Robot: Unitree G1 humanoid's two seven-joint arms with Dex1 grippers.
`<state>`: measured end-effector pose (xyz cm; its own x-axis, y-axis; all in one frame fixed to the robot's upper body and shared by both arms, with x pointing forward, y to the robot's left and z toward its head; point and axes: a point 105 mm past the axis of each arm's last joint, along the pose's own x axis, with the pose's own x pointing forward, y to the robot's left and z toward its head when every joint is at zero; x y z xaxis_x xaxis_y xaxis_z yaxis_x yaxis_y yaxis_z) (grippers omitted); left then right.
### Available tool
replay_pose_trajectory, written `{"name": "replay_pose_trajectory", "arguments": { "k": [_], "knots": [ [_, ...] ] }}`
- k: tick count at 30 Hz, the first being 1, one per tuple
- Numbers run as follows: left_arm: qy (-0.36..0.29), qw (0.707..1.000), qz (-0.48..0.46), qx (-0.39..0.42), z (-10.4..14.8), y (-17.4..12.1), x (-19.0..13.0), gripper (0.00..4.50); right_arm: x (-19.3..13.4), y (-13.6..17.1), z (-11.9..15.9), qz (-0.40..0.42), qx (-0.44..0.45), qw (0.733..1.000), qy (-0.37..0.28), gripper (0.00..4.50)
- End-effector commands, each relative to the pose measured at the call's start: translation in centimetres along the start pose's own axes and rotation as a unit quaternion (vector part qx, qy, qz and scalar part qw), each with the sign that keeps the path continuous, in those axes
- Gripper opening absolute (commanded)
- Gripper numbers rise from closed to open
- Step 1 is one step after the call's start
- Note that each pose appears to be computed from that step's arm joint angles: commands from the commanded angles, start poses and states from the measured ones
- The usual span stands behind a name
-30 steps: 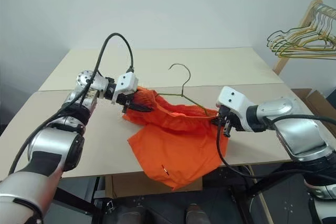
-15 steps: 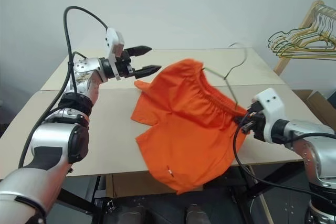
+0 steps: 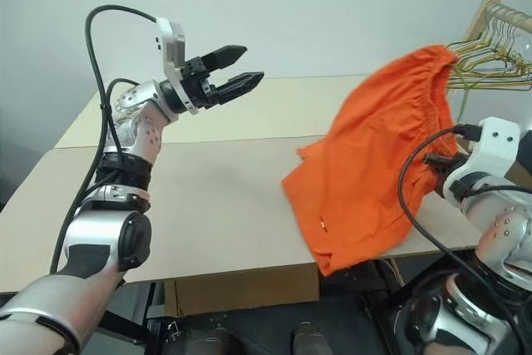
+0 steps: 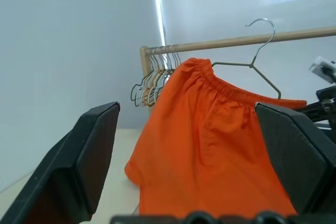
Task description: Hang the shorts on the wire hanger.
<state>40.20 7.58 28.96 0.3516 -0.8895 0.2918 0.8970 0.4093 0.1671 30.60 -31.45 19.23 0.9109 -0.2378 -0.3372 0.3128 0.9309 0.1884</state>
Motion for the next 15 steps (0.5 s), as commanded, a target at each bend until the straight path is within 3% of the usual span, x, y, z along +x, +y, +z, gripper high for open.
{"name": "replay_pose_trajectory", "arguments": {
  "k": [1, 15],
  "knots": [
    [-0.035, 0.999, -0.012, 0.006, 2.3, -0.6, 0.3, 4.46, -0.6, -3.3, 1.7, -0.107, 0.065, 0.992, -0.016, 0.04],
    [-0.057, 0.998, -0.026, -0.018, 3.3, -1.6, 0.2, 4.46, -1.9, -7.9, 5.3, -0.261, 0.187, 0.945, -0.062, 0.04]
  ]
}}
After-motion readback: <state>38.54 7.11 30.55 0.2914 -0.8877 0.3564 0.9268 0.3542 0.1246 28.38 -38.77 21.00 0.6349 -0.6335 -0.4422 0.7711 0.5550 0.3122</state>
